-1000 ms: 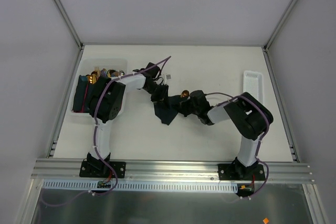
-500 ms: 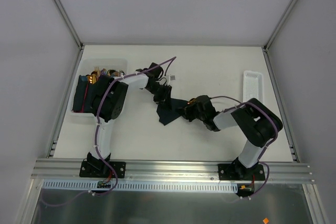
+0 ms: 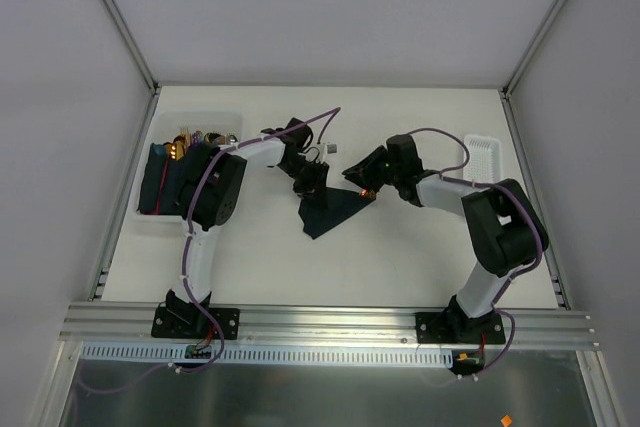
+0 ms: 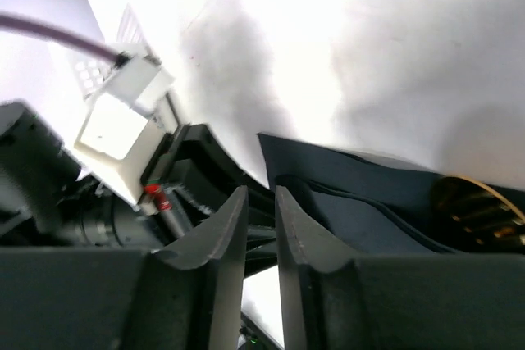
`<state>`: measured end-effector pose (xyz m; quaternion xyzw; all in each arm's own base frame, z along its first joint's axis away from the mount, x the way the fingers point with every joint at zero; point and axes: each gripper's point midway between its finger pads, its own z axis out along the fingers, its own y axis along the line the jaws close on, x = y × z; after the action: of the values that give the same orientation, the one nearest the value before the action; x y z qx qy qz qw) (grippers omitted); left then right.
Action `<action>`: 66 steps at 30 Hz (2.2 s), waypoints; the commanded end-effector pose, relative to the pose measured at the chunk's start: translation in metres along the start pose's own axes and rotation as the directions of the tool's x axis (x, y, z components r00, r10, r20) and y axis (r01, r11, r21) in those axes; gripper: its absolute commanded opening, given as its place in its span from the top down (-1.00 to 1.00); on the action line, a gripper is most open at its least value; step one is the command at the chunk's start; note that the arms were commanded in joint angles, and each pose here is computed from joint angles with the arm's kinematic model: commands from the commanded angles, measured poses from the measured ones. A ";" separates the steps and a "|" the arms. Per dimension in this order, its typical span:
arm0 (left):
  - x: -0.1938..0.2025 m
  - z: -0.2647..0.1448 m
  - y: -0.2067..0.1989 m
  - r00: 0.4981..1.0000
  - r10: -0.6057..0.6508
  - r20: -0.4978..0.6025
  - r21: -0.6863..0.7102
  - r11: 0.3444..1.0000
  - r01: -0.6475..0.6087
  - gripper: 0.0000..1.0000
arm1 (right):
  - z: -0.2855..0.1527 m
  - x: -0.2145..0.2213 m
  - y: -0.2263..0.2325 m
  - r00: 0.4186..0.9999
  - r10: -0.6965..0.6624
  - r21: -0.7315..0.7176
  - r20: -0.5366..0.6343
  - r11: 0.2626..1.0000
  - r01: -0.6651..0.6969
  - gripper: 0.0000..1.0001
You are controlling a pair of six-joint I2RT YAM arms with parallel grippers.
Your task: Place the utensils on the paper napkin and roll it up
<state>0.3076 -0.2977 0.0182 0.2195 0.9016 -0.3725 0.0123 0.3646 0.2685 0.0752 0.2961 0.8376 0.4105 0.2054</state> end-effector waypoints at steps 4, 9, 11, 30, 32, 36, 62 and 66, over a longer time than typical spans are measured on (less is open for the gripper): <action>0.009 0.011 0.023 0.998 0.023 -0.057 -0.079 0.997 -0.028 0.67 | -0.008 0.017 -0.007 0.976 -0.161 0.041 -0.148 0.985 0.169 0.72; 0.005 0.010 0.023 0.997 0.050 -0.056 -0.077 0.996 -0.054 0.66 | -0.012 0.026 -0.019 0.959 -0.191 0.060 -0.209 0.976 0.208 0.85; 0.004 0.010 0.024 0.997 0.056 -0.057 -0.083 0.995 -0.060 0.66 | -0.012 0.029 -0.027 0.952 -0.202 0.072 -0.228 0.972 0.223 0.89; -0.016 -0.023 0.003 0.988 0.154 0.008 -0.102 0.983 -0.153 0.47 | 0.005 0.023 -0.093 0.957 -0.141 0.257 -0.253 0.944 0.207 1.00; -0.024 -0.041 -0.004 0.986 0.155 0.054 -0.100 0.984 -0.149 0.40 | 0.005 0.021 -0.095 0.960 -0.128 0.263 -0.248 0.945 0.194 1.00; -0.046 -0.093 -0.008 0.975 0.116 0.191 -0.113 0.989 -0.095 0.34 | 0.008 0.023 -0.100 0.960 -0.099 0.265 -0.261 0.949 0.170 1.00; -0.047 -0.026 0.050 0.993 0.079 0.082 -0.352 0.935 -0.045 0.18 | 0.009 0.020 -0.113 0.964 -0.018 0.280 -0.264 0.956 0.094 1.00; -0.043 -0.019 0.051 0.996 0.064 0.069 -0.350 0.936 -0.036 0.56 | 0.009 0.020 -0.114 0.965 -0.014 0.283 -0.263 0.955 0.091 1.00</action>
<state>0.3717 -0.2725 0.0231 0.2272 0.9389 -0.2334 0.1112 0.3274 0.2570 0.0140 0.2113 0.8975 0.3808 0.0691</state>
